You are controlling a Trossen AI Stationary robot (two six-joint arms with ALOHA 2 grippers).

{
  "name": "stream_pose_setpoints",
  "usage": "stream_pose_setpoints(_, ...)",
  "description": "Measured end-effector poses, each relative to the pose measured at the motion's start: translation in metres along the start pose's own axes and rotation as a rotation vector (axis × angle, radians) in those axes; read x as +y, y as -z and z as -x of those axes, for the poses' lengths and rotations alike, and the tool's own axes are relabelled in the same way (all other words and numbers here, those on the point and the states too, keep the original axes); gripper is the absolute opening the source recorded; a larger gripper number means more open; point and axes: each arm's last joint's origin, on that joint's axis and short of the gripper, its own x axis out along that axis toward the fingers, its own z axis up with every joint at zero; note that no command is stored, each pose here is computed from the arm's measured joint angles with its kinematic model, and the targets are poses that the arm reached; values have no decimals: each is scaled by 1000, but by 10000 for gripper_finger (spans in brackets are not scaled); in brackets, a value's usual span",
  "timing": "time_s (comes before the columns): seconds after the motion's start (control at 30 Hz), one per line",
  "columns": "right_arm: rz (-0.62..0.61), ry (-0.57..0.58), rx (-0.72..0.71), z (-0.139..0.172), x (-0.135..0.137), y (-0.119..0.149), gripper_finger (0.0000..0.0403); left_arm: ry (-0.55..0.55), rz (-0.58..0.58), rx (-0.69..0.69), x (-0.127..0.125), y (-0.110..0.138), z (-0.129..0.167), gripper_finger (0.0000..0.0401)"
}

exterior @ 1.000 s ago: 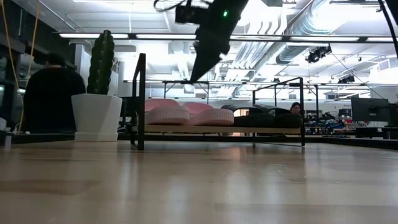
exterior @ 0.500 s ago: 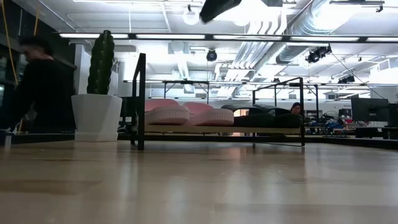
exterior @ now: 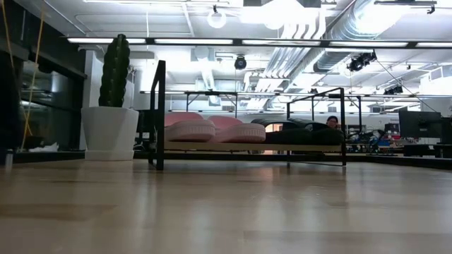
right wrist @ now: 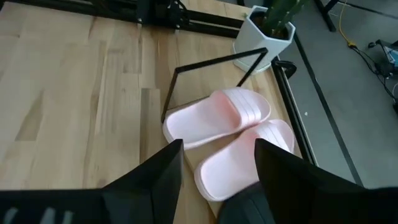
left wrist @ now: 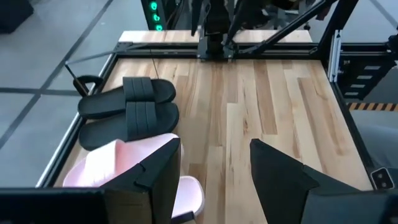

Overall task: Pick and place slides into the shelf
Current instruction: Return to Home Position

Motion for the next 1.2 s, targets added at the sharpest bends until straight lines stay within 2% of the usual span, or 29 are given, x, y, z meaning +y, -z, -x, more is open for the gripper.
stream_pose_setpoints(0.43, 27, -2, -23, 46, -22, 12, 188, 10, -54, -48, 2, -3, 7, 177)
stream_pose_setpoints(0.83, 0, -98, -169, 102, -45, 24, 188, 15, -66, -77, 4, -3, 16, 177)
stream_pose_setpoints(1.2, -65, -150, -316, 157, -70, 48, 188, 20, -42, -135, 13, 0, 41, 177)
